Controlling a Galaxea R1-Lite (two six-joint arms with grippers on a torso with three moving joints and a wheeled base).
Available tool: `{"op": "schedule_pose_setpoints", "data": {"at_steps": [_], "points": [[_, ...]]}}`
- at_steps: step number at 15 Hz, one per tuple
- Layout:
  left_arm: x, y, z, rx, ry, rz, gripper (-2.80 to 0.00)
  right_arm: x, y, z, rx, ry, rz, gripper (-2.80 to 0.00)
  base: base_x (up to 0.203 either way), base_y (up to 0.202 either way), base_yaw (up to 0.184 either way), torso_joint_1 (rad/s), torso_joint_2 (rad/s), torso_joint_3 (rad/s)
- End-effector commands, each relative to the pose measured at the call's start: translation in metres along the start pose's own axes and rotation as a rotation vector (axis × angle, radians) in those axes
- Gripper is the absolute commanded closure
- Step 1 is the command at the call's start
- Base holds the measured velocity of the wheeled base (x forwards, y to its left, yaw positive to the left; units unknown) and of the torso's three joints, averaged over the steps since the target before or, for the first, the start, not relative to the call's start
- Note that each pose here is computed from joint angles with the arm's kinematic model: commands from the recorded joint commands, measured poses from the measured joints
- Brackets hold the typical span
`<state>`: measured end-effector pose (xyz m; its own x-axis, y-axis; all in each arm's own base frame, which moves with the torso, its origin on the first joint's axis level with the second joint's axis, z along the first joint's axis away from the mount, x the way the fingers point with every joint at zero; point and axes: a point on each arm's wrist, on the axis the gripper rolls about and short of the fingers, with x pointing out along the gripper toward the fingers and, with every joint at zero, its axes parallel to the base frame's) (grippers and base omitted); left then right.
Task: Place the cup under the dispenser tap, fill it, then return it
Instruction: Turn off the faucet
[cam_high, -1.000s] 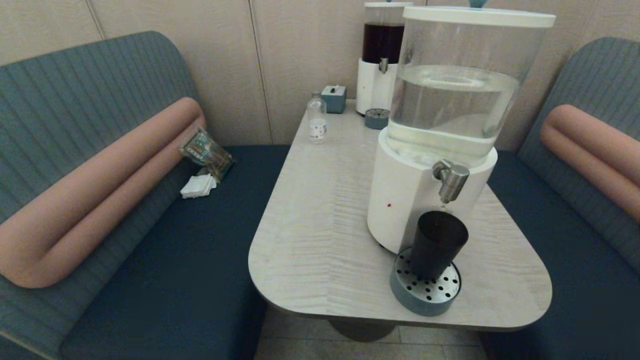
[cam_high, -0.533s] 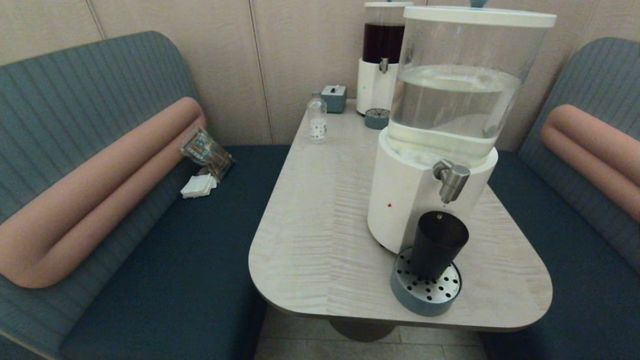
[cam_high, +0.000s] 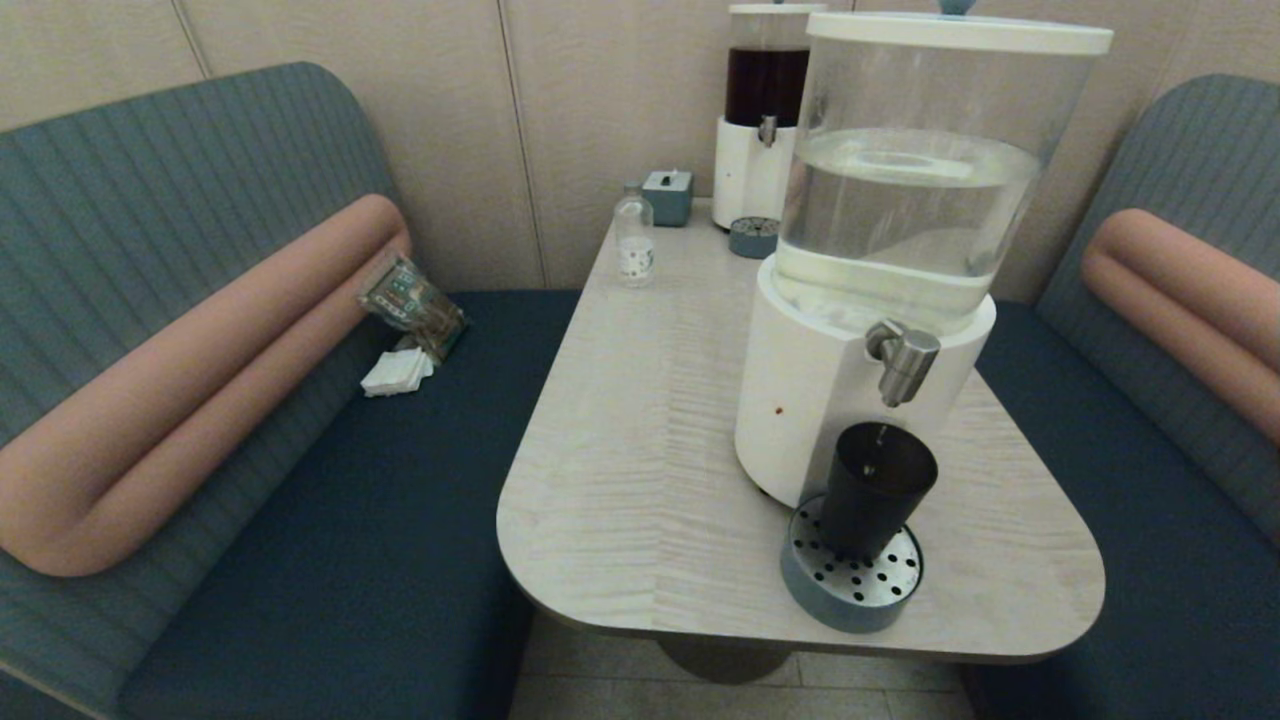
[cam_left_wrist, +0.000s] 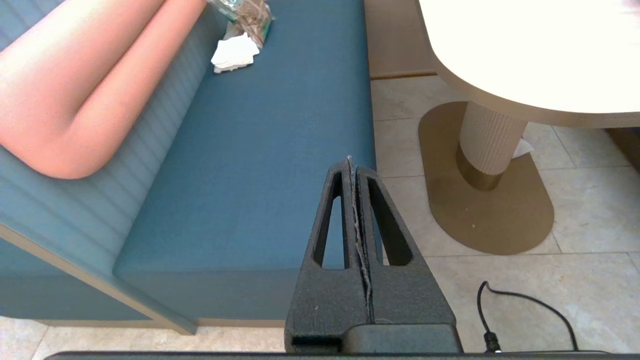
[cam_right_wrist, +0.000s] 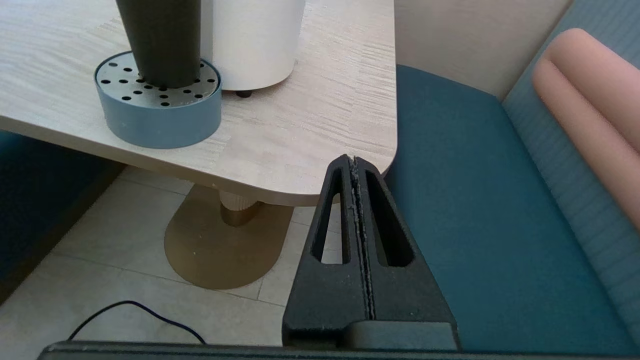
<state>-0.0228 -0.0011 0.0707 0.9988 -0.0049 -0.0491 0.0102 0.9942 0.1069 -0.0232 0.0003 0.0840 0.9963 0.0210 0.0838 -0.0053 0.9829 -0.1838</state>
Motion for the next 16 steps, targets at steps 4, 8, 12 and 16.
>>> {"op": "schedule_pose_setpoints", "data": {"at_steps": [4, 8, 12, 16], "points": [[0.0001, 0.0000, 0.0000, 0.000, 0.001, 0.000, 0.00, 0.0006, 0.0010, -0.0051, 0.057, 0.023, 0.008, 0.00, 0.000, 0.000, 0.000, 0.000, 0.00, 0.000], [0.0001, 0.0000, 0.0000, 0.000, 0.001, 0.000, 0.00, 0.0005, 0.0015, -0.0082, 0.108, 0.058, 0.007, 0.00, 0.000, 0.000, 0.000, 0.000, 0.00, 0.000], [0.0001, 0.0000, 0.0000, 0.005, 0.001, -0.001, 0.00, 0.0006, 0.0015, -0.0084, 0.119, 0.058, 0.005, 0.00, 0.000, 0.000, 0.000, 0.000, 0.00, 0.000], [-0.0024, 0.0004, 0.0078, 0.005, -0.029, -0.014, 0.00, 0.0006, 0.0015, -0.0084, 0.119, 0.058, 0.005, 0.00, 0.000, 0.000, 0.000, 0.000, 0.00, 0.000]]}}
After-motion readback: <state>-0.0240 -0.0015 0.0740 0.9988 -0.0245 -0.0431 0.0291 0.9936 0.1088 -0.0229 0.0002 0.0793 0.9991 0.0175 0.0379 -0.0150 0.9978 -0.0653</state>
